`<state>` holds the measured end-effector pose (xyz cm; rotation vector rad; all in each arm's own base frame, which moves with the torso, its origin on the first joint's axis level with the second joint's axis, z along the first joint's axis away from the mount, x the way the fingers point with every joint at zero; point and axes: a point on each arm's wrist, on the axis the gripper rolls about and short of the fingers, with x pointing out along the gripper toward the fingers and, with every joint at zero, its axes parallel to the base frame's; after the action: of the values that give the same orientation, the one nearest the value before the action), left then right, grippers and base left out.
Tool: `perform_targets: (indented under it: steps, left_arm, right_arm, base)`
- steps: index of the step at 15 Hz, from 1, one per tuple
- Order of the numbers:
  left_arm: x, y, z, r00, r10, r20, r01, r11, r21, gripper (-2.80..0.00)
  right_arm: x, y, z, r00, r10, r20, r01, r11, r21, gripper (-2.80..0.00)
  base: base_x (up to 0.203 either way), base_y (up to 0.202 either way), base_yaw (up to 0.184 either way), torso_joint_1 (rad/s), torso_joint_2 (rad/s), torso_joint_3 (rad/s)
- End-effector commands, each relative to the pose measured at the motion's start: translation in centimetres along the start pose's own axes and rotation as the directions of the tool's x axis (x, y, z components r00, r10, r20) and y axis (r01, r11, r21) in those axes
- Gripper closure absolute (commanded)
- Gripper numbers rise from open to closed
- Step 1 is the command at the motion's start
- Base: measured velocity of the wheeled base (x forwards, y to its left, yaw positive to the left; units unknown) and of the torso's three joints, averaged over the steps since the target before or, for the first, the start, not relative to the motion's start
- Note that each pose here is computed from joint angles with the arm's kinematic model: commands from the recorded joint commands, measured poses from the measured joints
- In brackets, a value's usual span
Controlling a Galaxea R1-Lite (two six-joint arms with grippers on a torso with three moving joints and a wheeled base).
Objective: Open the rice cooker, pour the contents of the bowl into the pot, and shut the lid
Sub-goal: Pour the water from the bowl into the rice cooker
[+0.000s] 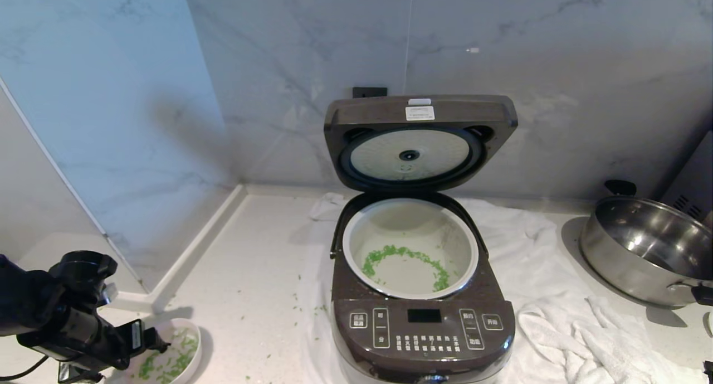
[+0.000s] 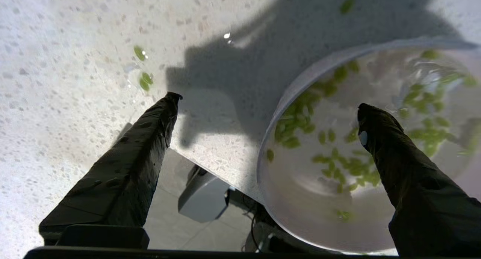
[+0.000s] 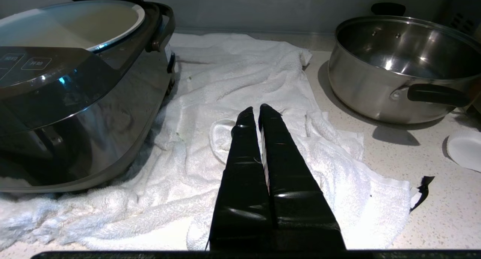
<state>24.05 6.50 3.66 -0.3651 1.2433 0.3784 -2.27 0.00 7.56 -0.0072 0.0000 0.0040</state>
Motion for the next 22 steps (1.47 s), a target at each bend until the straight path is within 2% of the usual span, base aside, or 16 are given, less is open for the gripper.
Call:
perform_targets:
  steps: [1, 3, 4, 5, 8, 11, 17, 22]
  left_arm:
    - [1.11, 0.04, -0.23, 0.999, 0.013, -0.042, -0.013, 1.000, -0.002, -2.80]
    - [1.51, 0.01, -0.17, 0.999, 0.015, -0.044, -0.015, 1.000, -0.001, -2.80]
    - [1.52, -0.04, -0.12, 0.999, 0.013, -0.038, -0.013, 1.000, 0.001, -2.16]
    - [1.53, -0.03, -0.16, 0.999, 0.015, -0.039, -0.015, 1.000, 0.001, 0.00]
    - [1.76, -0.05, -0.21, 0.999, 0.017, -0.048, -0.017, 1.000, 0.001, 0.00]
    - [2.00, -0.12, -0.36, 0.997, 0.058, -0.049, -0.058, 0.998, 0.008, 0.00]
    - [1.79, -0.18, -0.64, 0.997, 0.056, -0.046, -0.056, 0.998, 0.013, 0.00]
    - [1.12, -0.93, -0.27, 1.000, 0.030, -0.003, -0.030, 1.000, 0.005, 0.00]
  right_arm:
    - [0.00, 0.00, 0.00, 1.000, 0.001, 0.000, -0.001, 1.000, 0.000, 0.00]
    - [0.00, 0.00, 0.00, 1.000, 0.001, 0.000, -0.001, 1.000, 0.000, 0.00]
    - [0.00, 0.00, 0.00, 1.000, 0.001, 0.000, -0.001, 1.000, 0.000, 0.00]
    - [0.00, 0.00, 0.00, 1.000, 0.001, 0.000, -0.001, 1.000, 0.000, 0.00]
    - [0.00, 0.00, 0.00, 1.000, 0.001, 0.000, -0.001, 1.000, 0.000, 0.00]
    - [0.00, 0.00, 0.00, 1.000, 0.001, 0.000, -0.001, 1.000, 0.000, 0.00]
    - [0.00, 0.00, 0.00, 1.000, 0.001, 0.000, -0.001, 1.000, 0.000, 0.00]
    - [0.00, 0.00, 0.00, 1.000, 0.001, 0.000, -0.001, 1.000, 0.000, 0.00]
  base:
    - [0.000, 0.000, 0.000, 0.000, 0.00, 0.000]
    - [0.000, 0.000, 0.000, 0.000, 0.00, 0.000]
    - [0.000, 0.000, 0.000, 0.000, 0.00, 0.000]
    - [0.000, 0.000, 0.000, 0.000, 0.00, 0.000]
    - [0.000, 0.000, 0.000, 0.000, 0.00, 0.000]
    - [0.000, 0.000, 0.000, 0.000, 0.00, 0.000]
    - [0.000, 0.000, 0.000, 0.000, 0.00, 0.000]
    - [0.000, 0.000, 0.000, 0.000, 0.00, 0.000]
